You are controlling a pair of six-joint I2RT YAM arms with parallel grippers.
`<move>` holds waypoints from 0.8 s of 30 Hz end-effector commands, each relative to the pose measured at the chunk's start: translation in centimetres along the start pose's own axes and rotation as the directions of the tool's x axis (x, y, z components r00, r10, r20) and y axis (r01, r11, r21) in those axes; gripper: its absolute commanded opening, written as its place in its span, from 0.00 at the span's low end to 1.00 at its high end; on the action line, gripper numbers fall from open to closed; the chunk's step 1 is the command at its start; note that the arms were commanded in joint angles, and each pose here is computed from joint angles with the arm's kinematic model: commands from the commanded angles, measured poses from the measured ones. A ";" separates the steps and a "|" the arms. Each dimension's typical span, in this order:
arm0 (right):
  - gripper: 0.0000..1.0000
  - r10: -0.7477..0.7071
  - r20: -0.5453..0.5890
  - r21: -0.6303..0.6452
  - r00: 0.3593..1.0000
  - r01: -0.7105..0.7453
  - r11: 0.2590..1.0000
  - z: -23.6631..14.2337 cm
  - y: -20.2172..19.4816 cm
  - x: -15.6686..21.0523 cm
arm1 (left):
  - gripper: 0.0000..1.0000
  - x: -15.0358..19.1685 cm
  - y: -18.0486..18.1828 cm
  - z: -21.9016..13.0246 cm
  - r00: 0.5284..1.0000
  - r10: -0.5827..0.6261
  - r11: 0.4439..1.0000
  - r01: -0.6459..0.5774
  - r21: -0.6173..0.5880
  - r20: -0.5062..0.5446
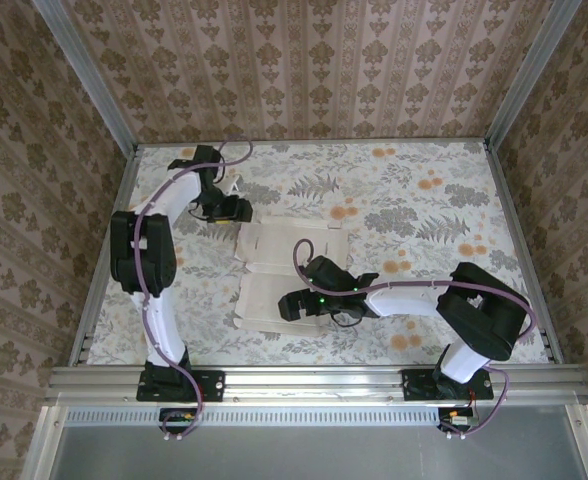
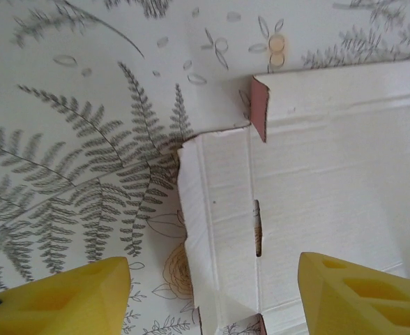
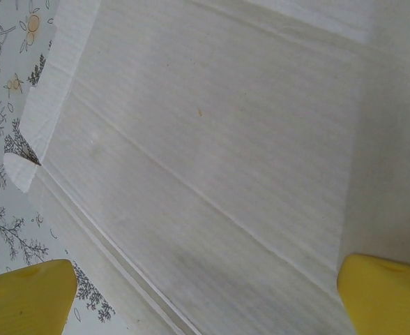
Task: Fold the paper box
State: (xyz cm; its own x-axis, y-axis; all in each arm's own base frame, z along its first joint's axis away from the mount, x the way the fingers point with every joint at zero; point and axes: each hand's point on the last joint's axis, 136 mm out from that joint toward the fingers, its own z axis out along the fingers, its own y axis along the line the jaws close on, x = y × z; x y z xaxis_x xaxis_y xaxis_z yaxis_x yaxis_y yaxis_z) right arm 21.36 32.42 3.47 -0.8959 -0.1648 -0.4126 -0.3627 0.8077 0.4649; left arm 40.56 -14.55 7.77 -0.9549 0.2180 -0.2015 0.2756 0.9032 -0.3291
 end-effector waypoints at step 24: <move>1.00 0.040 -0.202 0.160 0.979 -0.007 0.987 1.5 -4.7 6.5 | 0.20 3.2 0.6 4.6 0.961 -0.020 0.998 0.037 0.057 -0.276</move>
State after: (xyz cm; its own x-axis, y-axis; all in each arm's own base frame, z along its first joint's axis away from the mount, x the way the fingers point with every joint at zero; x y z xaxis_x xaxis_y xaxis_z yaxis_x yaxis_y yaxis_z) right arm 21.39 32.47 3.37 -0.8909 -0.1676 -0.4221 -0.3674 0.8124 0.4528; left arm 38.71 -15.02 2.84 -0.9633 0.2666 0.0294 0.2348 0.8912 -0.3881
